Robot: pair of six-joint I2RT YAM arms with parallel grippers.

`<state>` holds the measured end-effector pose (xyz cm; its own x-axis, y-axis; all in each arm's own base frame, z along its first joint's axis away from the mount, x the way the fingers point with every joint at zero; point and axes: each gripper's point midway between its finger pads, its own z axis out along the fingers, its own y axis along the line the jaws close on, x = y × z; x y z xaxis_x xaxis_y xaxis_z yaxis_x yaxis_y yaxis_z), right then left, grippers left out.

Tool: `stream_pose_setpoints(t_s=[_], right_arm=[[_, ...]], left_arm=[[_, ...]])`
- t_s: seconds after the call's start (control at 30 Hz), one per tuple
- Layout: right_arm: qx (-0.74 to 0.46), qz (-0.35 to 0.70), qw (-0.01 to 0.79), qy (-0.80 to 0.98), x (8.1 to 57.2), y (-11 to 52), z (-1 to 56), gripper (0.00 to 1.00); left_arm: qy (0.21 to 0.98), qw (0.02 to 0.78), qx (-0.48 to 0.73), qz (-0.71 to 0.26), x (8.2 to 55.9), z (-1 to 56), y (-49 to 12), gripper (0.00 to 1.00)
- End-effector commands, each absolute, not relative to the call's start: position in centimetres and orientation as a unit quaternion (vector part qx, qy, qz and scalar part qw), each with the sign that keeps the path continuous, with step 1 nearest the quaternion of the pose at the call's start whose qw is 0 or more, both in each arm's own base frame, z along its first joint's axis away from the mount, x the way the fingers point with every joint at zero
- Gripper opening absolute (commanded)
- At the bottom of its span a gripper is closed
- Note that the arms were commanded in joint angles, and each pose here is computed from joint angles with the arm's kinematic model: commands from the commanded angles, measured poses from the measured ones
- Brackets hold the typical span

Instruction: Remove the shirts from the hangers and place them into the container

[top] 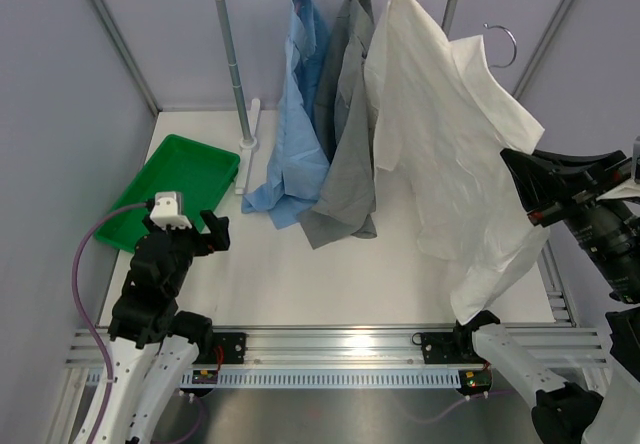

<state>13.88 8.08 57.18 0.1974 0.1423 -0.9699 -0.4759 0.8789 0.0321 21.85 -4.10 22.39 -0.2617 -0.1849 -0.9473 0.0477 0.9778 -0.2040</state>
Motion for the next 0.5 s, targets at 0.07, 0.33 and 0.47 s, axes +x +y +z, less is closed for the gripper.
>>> stream_pose_setpoints(t_s=[0.07, 0.33, 0.47], right_arm=[[-0.217, 0.256, 0.793, 0.509, 8.9, 10.1, 61.0, 0.00], [-0.296, 0.295, 0.754, 0.507, 7.5, 12.6, 58.7, 0.00], [-0.345, 0.348, 0.679, 0.547, 8.5, 15.0, 53.7, 0.00]], left_arm=[[0.776, 0.622, -0.044, -0.095, 22.4, 23.5, -4.1, 0.99], [0.774, 0.624, -0.037, -0.103, 22.4, 23.7, -4.5, 0.99], [0.769, 0.628, -0.025, -0.116, 22.4, 24.6, -5.1, 0.99]])
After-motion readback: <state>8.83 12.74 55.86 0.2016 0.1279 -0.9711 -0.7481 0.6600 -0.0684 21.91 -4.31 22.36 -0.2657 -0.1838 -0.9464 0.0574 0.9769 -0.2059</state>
